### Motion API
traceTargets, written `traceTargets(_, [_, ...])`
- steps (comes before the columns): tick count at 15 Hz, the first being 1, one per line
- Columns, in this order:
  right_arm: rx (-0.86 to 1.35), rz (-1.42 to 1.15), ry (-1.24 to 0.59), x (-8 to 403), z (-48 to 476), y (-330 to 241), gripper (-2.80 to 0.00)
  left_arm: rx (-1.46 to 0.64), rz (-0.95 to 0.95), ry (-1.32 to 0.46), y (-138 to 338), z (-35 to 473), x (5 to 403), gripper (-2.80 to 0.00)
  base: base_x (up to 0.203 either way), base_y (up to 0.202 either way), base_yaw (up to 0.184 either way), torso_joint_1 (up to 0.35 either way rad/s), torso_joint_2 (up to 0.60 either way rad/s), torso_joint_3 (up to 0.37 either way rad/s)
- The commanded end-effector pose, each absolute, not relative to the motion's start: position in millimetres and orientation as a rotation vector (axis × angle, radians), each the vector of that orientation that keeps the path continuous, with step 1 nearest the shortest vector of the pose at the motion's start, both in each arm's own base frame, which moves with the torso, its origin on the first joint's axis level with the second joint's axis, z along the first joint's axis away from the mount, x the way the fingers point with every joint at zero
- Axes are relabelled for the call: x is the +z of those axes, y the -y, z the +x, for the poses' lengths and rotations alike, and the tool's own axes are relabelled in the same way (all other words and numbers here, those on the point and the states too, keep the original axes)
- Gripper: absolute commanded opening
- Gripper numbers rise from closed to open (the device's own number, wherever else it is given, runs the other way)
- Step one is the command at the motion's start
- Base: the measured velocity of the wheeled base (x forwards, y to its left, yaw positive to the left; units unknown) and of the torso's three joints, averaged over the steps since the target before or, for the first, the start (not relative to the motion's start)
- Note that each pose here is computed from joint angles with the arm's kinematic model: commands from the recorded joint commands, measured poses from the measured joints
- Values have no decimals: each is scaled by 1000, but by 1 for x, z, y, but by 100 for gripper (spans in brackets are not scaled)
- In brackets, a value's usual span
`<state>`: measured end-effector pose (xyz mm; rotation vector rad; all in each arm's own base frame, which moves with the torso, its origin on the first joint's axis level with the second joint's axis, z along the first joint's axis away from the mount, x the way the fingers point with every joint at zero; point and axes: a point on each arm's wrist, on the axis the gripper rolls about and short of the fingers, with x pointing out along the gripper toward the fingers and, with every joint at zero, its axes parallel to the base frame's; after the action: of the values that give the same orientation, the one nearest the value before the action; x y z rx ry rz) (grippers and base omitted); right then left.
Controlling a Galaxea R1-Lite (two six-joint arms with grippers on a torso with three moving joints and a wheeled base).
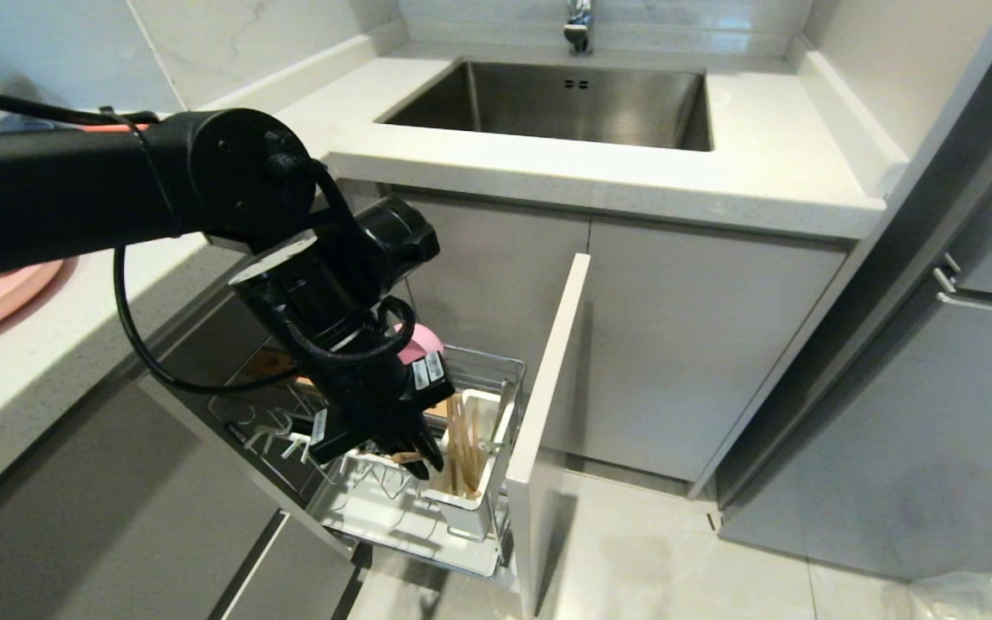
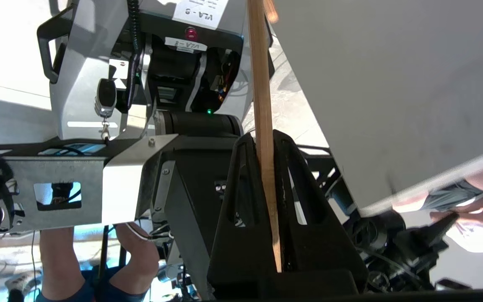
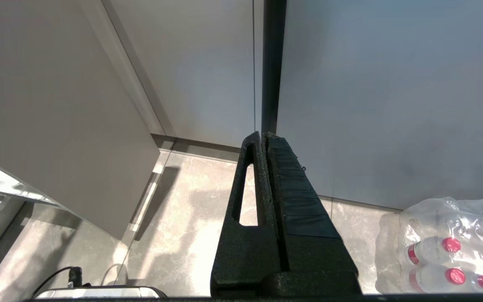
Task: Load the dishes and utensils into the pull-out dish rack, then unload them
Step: Pick up the chopsticks and place it in the cupboard
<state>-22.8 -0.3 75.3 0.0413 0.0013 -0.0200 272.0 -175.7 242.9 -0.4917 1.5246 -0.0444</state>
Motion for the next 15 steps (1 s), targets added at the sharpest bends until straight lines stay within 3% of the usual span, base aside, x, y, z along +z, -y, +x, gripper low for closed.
traceTargets(1, [-20,41,-3,75,-23,0,-280,-18,-489,-1550,178,279,233,-280,0,0,0,0,0,0])
traceTargets(15, [-20,41,-3,75,-23,0,-280,19,-544,-1624,175,322,186,-280,0,0,0,0,0,0])
